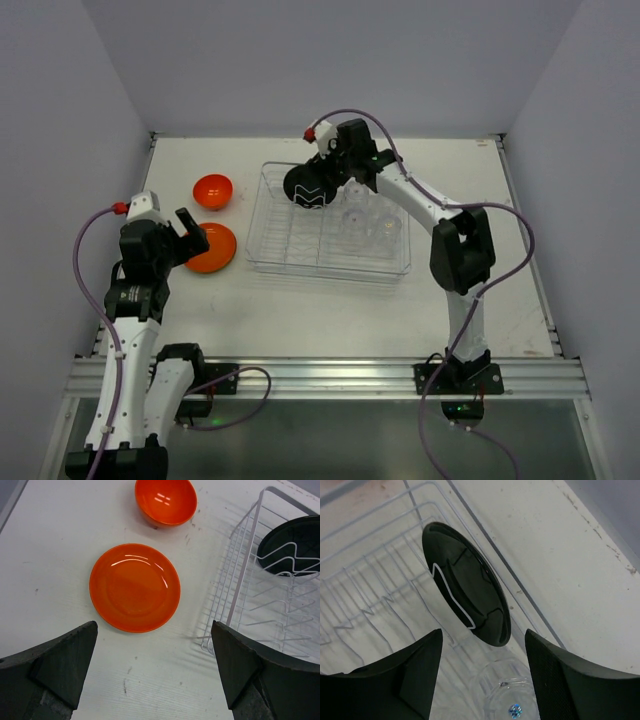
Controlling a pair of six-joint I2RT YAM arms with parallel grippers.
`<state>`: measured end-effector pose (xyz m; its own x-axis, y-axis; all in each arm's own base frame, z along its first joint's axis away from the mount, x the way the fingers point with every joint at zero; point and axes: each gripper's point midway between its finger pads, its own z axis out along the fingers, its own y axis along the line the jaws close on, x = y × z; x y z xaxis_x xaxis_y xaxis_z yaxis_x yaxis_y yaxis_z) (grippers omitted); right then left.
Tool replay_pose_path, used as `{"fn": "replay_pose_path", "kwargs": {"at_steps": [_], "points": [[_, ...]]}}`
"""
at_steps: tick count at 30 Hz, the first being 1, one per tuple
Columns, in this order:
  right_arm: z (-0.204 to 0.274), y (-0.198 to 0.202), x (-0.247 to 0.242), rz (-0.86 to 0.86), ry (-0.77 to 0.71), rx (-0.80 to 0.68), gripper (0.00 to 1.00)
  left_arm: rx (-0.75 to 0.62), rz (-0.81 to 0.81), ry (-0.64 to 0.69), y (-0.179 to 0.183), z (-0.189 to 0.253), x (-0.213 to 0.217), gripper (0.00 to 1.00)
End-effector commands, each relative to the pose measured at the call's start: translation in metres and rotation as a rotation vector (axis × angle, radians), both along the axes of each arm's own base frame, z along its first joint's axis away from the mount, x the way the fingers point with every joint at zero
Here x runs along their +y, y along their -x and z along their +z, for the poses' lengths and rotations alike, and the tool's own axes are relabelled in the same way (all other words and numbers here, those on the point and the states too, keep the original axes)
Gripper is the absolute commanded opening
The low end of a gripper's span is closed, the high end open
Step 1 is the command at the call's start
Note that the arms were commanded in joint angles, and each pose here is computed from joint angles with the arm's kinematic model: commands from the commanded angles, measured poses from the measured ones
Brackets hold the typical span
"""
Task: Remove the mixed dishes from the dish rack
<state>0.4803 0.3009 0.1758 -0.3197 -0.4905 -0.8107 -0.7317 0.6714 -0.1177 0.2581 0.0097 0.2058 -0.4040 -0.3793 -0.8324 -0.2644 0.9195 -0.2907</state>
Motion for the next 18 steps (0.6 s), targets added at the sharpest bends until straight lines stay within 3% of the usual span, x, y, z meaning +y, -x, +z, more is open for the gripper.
{"fn": "replay_pose_path", "kwargs": {"at_steps": [1,7,18], "points": [[-0.004,-0.011,0.0,0.13,0.136,-0.071,0.68,-0.054,-0.04,-0.009,-0.006,0.012,-0.005,1.0],[-0.033,-0.028,0.001,0.197,0.242,-0.089,0.49,-0.057,-0.046,-0.008,-0.006,0.012,-0.006,1.0],[-0.041,-0.047,0.006,0.254,0.296,-0.206,0.32,-0.054,-0.058,-0.006,-0.006,0.011,-0.009,1.0]]}}
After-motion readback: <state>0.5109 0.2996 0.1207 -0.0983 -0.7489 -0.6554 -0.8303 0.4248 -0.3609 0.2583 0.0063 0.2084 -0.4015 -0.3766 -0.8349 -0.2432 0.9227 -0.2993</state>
